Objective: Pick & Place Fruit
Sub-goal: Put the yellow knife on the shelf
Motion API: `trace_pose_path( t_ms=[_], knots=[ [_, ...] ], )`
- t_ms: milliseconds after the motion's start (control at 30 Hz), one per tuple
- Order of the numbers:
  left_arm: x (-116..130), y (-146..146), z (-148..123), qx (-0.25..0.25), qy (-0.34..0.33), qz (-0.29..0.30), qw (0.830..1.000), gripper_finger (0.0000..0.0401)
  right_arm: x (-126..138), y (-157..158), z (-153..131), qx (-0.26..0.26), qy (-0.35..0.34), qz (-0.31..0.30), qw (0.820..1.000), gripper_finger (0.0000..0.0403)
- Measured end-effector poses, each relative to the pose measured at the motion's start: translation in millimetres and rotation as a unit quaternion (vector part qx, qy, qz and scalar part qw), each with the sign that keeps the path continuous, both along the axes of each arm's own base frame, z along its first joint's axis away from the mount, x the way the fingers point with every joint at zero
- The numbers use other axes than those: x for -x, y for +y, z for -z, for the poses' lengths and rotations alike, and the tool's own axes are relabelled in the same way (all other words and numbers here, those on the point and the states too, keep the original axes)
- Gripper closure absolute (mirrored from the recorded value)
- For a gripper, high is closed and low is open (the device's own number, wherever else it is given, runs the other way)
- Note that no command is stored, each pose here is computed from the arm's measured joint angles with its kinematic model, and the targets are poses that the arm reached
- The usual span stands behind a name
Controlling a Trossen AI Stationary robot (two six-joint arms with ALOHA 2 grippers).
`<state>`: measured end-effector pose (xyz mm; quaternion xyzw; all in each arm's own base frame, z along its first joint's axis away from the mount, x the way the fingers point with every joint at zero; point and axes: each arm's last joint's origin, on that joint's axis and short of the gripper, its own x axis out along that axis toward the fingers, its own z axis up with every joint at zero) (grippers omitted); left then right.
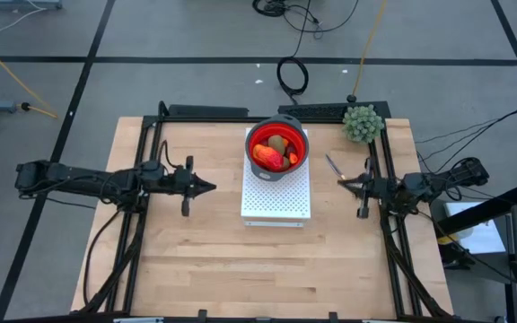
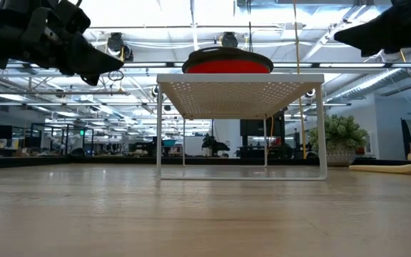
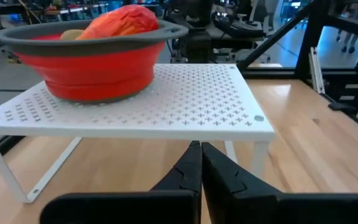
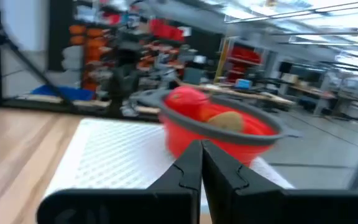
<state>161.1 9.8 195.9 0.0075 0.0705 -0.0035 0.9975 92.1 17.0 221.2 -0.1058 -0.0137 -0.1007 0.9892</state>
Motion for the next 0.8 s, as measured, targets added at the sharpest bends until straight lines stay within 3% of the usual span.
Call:
trace_pose_path(
  t_ms=[233,400,800],
  knots=[
    [3,-1,4,-0.007,-0.048,0.015,0.999,0.0392,1,-3,-8,-0.029,-0.040,0.053,0.997,0.0402],
    [10,-1,12,0.019,-0.095,0.015,0.995,0.0398,-1,-4,-22,-0.069,-0.033,0.082,0.994,0.0402],
    [18,2,21,0.066,-0.126,-0.003,0.990,0.0392,-25,4,-81,-0.140,0.147,0.122,0.972,0.0402]
  ],
)
